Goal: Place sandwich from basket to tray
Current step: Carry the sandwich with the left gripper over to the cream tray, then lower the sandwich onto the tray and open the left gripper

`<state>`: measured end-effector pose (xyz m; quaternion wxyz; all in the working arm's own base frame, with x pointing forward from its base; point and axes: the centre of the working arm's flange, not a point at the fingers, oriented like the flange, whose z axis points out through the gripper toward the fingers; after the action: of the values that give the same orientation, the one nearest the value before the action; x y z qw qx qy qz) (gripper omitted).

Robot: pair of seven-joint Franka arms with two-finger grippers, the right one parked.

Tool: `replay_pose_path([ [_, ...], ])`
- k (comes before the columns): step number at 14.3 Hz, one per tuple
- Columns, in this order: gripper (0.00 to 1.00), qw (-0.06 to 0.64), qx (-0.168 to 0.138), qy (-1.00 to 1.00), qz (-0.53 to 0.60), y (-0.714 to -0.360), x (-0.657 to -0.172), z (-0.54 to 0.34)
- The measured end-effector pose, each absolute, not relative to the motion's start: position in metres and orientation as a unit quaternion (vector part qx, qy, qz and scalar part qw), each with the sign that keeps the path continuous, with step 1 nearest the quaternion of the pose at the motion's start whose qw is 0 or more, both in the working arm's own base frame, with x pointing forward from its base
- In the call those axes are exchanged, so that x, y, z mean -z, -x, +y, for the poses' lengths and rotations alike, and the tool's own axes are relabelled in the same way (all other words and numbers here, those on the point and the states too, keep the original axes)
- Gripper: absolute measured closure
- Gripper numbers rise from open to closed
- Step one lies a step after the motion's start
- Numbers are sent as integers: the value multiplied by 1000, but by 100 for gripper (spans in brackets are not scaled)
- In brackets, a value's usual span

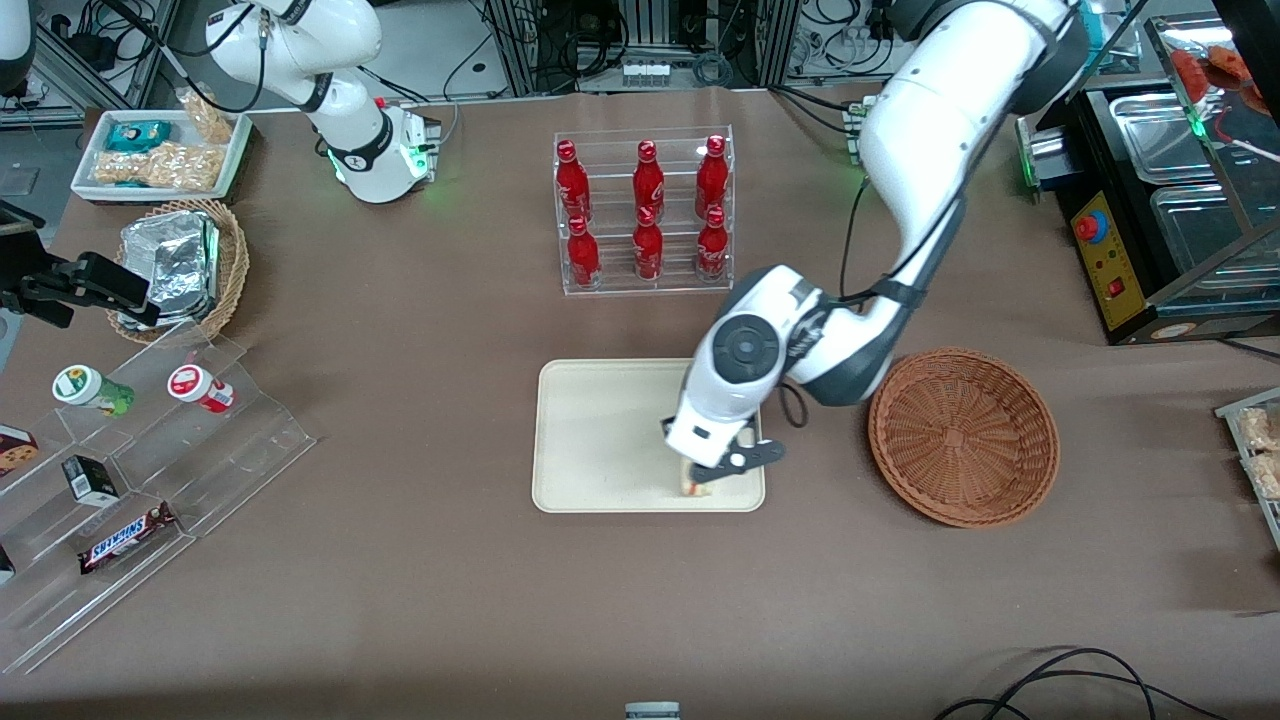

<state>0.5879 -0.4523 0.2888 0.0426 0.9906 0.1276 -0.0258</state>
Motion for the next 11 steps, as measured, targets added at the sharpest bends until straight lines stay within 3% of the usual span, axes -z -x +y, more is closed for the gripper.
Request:
replay_pose_path([
  [7,85,60,31,-993,97,-554,-239,-506],
  [10,83,56,36,-992,107,-553,-230,-507],
  [11,78,57,36,-991,116,-553,-231,-507],
])
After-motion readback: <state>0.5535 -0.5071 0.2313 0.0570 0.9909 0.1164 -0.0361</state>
